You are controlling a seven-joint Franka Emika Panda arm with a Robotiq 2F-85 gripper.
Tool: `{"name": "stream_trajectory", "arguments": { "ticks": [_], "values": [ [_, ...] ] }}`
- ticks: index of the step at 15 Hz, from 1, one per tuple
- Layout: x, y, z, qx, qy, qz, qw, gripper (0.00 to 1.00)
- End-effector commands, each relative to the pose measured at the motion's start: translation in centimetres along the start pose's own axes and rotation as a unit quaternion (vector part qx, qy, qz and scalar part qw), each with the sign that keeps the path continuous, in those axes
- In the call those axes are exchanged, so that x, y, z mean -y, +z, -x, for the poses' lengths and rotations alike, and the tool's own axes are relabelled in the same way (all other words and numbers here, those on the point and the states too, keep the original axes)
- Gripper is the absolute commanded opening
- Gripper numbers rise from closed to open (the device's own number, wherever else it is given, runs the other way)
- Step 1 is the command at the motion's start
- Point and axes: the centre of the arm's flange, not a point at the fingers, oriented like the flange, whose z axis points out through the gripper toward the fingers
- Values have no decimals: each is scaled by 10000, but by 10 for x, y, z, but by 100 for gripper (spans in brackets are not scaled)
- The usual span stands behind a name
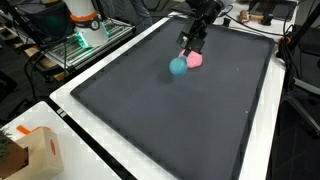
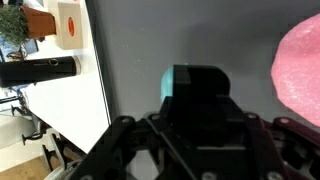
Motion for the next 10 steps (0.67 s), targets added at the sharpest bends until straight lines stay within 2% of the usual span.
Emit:
{"name": "stream_trajectory", "arguments": {
  "ticks": [1,6,10],
  "values": [
    [-17,-8,1,216,-237,-373,9988,25],
    [-40,-19,-3,461,-505,-932,9933,25],
    [-58,-29,-4,631,-825,-1409,9846,25]
  ]
}}
